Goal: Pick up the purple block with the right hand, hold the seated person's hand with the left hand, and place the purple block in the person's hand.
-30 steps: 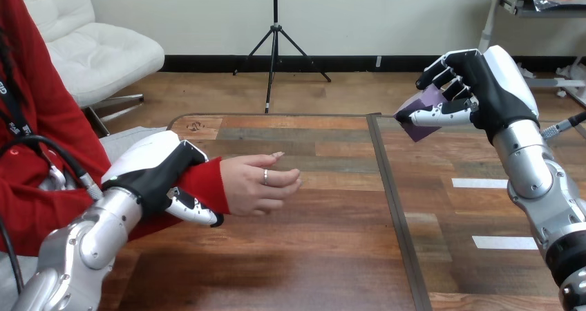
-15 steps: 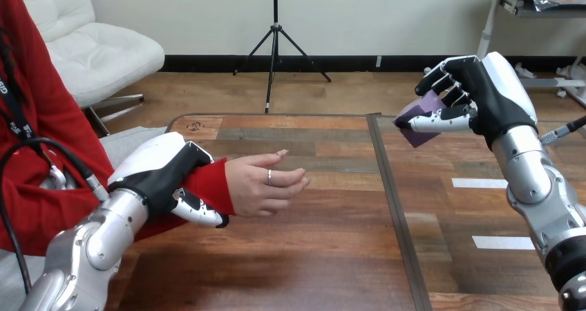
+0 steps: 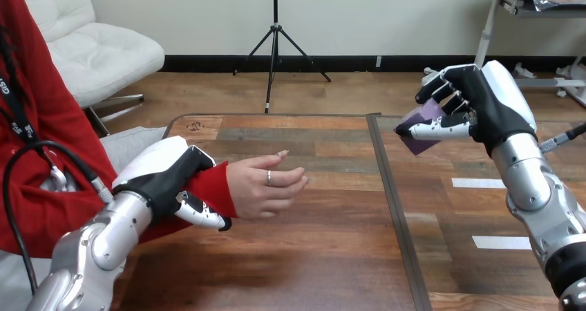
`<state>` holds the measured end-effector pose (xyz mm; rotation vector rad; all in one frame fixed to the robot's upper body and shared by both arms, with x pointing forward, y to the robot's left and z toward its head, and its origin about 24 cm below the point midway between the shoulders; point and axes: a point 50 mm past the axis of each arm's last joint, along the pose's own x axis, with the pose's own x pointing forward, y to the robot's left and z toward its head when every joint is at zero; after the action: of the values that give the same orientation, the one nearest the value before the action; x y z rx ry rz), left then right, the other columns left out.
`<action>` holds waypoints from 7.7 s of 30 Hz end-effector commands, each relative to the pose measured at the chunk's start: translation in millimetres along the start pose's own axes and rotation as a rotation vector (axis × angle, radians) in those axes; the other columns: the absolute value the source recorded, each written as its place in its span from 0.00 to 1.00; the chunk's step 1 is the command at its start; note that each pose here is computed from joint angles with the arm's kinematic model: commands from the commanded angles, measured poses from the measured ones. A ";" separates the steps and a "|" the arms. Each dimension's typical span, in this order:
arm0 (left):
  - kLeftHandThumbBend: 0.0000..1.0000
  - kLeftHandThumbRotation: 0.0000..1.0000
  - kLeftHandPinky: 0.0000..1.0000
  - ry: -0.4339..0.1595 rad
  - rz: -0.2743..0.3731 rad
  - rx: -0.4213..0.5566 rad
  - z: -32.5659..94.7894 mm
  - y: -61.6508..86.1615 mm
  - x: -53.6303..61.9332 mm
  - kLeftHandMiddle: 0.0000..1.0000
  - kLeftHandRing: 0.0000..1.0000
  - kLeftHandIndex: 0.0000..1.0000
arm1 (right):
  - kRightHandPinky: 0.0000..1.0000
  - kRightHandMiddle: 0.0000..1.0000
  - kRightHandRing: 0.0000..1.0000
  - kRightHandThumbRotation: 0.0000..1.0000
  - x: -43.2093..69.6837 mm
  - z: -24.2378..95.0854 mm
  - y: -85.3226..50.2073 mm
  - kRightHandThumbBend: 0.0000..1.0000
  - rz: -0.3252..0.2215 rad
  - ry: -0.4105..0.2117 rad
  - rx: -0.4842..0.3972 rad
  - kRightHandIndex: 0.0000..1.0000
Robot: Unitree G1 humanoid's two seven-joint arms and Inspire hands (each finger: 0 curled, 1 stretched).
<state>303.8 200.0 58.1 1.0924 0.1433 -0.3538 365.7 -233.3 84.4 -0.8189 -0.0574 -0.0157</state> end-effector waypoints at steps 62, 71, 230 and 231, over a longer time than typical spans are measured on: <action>0.63 0.00 0.17 -0.652 0.287 -0.071 192.1 68.6 29.2 0.33 0.24 0.34 | 0.34 0.43 0.37 0.00 19.2 63.1 1.0 0.79 -0.061 -0.207 0.100 0.46; 0.63 0.00 0.18 -0.677 0.299 -0.074 197.4 71.7 27.7 0.34 0.24 0.34 | 0.33 0.43 0.36 0.00 19.5 62.4 1.8 0.80 -0.061 -0.205 0.099 0.46; 0.62 0.00 0.20 -0.840 0.414 -0.023 233.4 104.6 14.2 0.35 0.26 0.35 | 0.28 0.39 0.33 0.00 -10.9 136.7 46.5 0.76 0.153 -0.502 0.192 0.45; 0.62 0.00 0.20 -0.839 0.414 -0.022 233.3 104.6 14.2 0.35 0.26 0.35 | 0.28 0.40 0.33 0.00 -10.9 136.5 46.5 0.76 0.153 -0.501 0.191 0.45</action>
<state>326.3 131.7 39.0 1.0067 0.1461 -0.4805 348.4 -118.0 78.0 -0.6499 -0.2071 0.3552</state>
